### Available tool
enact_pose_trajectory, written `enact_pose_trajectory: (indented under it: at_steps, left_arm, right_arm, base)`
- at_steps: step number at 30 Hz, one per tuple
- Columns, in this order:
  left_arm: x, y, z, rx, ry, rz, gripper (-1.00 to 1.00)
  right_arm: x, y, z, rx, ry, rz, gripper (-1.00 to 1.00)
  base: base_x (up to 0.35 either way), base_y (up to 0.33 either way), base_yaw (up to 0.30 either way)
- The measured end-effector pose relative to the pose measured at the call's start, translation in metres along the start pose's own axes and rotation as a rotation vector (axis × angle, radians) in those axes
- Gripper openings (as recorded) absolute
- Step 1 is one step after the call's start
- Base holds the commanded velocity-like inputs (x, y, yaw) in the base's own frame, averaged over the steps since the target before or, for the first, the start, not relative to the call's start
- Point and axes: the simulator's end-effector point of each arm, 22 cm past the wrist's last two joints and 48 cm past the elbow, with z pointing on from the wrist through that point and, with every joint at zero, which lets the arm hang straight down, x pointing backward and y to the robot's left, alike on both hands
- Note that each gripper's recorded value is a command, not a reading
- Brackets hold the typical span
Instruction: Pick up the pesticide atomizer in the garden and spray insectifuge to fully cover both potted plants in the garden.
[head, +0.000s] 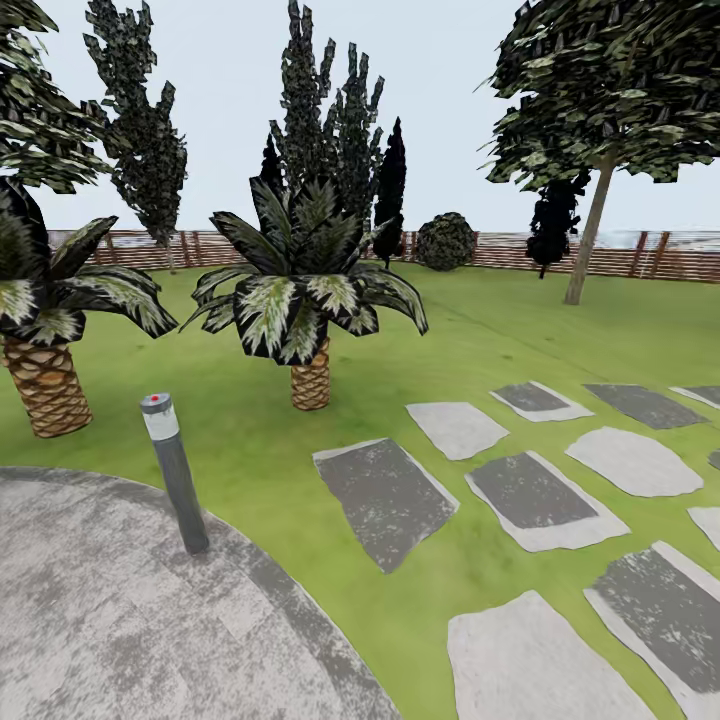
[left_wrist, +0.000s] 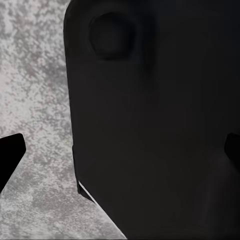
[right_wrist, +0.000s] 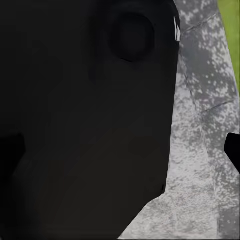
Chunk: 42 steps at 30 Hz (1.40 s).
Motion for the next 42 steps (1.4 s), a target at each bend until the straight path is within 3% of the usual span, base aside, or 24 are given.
enact_pose_trajectory:
  at_steps: [4, 7, 16, 23, 33, 34, 39, 42]
  left_arm:
    - [-0.034, 0.003, -0.001, -0.014, -0.067, -0.010, 1.00]
    - [-0.047, -0.002, -0.002, 0.004, -0.100, -0.008, 1.00]
    - [0.013, -0.002, 0.000, 0.012, 0.027, -0.007, 1.00]
    - [-0.016, 0.017, -0.001, -0.022, -0.051, -0.003, 1.00]
    - [-0.068, 0.019, -0.005, -0.023, -0.176, -0.001, 1.00]
    - [-0.105, 0.019, -0.012, -0.022, -0.307, 0.001, 1.00]
    - [-0.130, 0.015, -0.016, -0.017, -0.344, 0.000, 1.00]
    - [-0.161, 0.013, -0.024, -0.014, -0.403, 0.007, 1.00]
  right_arm:
    - [-0.034, -0.021, -0.001, 0.037, -0.067, -0.005, 1.00]
    - [-0.045, -0.004, -0.002, 0.006, -0.099, -0.005, 1.00]
    - [-0.030, 0.032, -0.001, -0.045, -0.044, -0.003, 1.00]
    - [-0.045, 0.005, -0.002, -0.009, -0.086, 0.000, 1.00]
    - [-0.085, -0.036, -0.008, 0.043, -0.199, -0.002, 1.00]
    - [-0.099, -0.036, -0.010, 0.044, -0.235, -0.004, 1.00]
    - [-0.123, -0.036, -0.016, 0.045, -0.288, -0.005, 1.00]
    - [-0.148, -0.036, -0.023, 0.045, -0.342, -0.006, 1.00]
  base:
    - [0.000, 0.000, 0.000]
    - [0.000, 0.000, 0.000]
    - [0.000, 0.000, 0.000]
    - [0.000, 0.000, 0.000]
    - [0.000, 0.000, 0.000]
    - [0.000, 0.000, 0.000]
    - [0.000, 0.000, 0.000]
    - [0.000, 0.000, 0.000]
